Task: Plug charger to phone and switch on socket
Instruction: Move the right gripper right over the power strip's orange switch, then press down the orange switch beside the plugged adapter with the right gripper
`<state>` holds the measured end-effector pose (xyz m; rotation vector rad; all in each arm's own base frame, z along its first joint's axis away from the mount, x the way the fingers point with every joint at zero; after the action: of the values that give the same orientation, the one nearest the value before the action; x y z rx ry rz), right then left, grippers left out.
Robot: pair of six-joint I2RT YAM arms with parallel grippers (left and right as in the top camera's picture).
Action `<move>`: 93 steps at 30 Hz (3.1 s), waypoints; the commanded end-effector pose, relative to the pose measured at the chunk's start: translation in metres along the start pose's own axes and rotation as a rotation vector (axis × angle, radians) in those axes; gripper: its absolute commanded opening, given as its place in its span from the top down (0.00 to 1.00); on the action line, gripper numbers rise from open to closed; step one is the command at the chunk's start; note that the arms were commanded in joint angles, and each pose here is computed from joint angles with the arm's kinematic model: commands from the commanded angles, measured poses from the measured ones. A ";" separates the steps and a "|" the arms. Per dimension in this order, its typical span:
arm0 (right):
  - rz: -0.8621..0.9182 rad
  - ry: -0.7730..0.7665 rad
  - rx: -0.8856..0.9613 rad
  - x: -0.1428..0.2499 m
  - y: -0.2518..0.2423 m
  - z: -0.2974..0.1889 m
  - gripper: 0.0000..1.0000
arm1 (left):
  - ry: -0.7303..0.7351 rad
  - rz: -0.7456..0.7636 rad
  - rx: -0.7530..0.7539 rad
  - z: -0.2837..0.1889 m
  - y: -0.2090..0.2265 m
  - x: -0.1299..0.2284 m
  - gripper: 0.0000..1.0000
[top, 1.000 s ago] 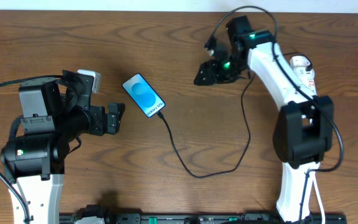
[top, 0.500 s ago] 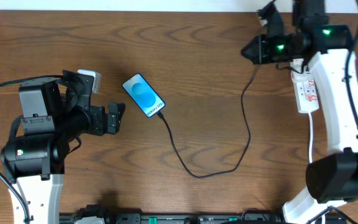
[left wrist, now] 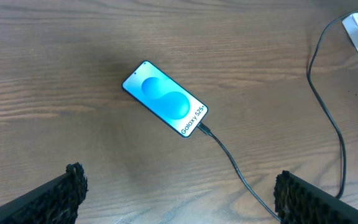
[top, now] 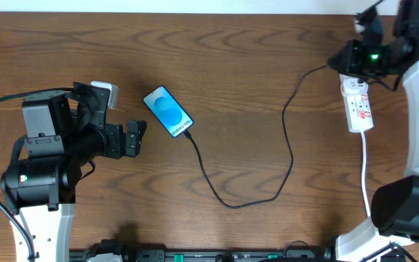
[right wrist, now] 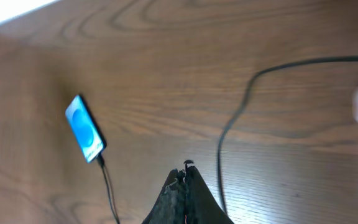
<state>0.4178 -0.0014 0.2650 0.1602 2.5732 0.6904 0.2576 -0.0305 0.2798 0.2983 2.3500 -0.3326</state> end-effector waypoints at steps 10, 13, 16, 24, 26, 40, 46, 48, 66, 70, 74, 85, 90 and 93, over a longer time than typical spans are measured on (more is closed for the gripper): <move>0.241 -0.147 0.104 -0.018 -0.098 -0.051 0.99 | -0.002 0.013 0.006 0.000 0.000 -0.001 0.02; 0.292 -0.132 0.117 -0.015 -0.120 -0.047 0.99 | -0.002 0.014 0.006 0.000 0.000 -0.001 0.02; 0.320 -0.122 0.132 -0.013 -0.138 -0.044 0.99 | -0.002 0.014 0.006 0.000 0.000 -0.001 0.02; 0.375 -0.072 0.208 -0.002 -0.187 -0.030 0.99 | -0.002 0.014 0.006 0.000 0.000 -0.001 0.02; 0.387 -0.049 0.206 0.002 -0.196 -0.022 0.99 | -0.002 0.014 0.006 0.000 0.000 -0.001 0.02; 0.382 0.040 0.127 0.013 -0.230 0.033 0.99 | -0.002 0.014 0.006 0.000 0.000 -0.001 0.02; 0.342 0.018 0.127 0.008 -0.239 0.042 0.99 | -0.002 0.014 0.006 0.000 0.000 -0.001 0.02; 0.331 0.016 0.128 0.007 -0.241 0.043 0.99 | -0.002 0.014 0.006 0.000 0.000 -0.001 0.02; 0.288 0.005 0.169 0.002 -0.249 0.057 0.99 | -0.002 0.014 0.006 0.000 0.000 -0.001 0.02; 0.274 0.019 0.162 0.002 -0.247 0.070 0.99 | -0.002 0.014 0.006 0.000 0.000 -0.001 0.02; 0.262 0.033 0.154 0.002 -0.246 0.084 0.99 | -0.002 0.013 0.006 0.000 0.000 -0.001 0.02; 0.253 0.056 0.157 0.005 -0.245 0.098 0.99 | -0.002 0.014 0.006 0.000 0.000 -0.001 0.02; 0.269 0.060 0.176 0.007 -0.248 0.097 0.99 | -0.002 0.014 0.006 0.000 0.000 -0.001 0.02; 0.272 0.065 0.178 0.008 -0.248 0.097 0.99 | -0.002 0.014 0.006 0.000 0.000 -0.001 0.02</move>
<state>0.4567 -0.1759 0.0666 0.5714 2.6884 0.5692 0.2576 -0.0305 0.2798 0.2983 2.3500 -0.3326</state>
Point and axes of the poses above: each gripper's point midway between its finger pads, its own z axis out along the fingers, its own y axis along the line the jaws close on, x = y × z, the point moved 3 cm from there along -z, back along the fingers, and after that the axes turned 3 degrees about z, right-handed, at the moved point
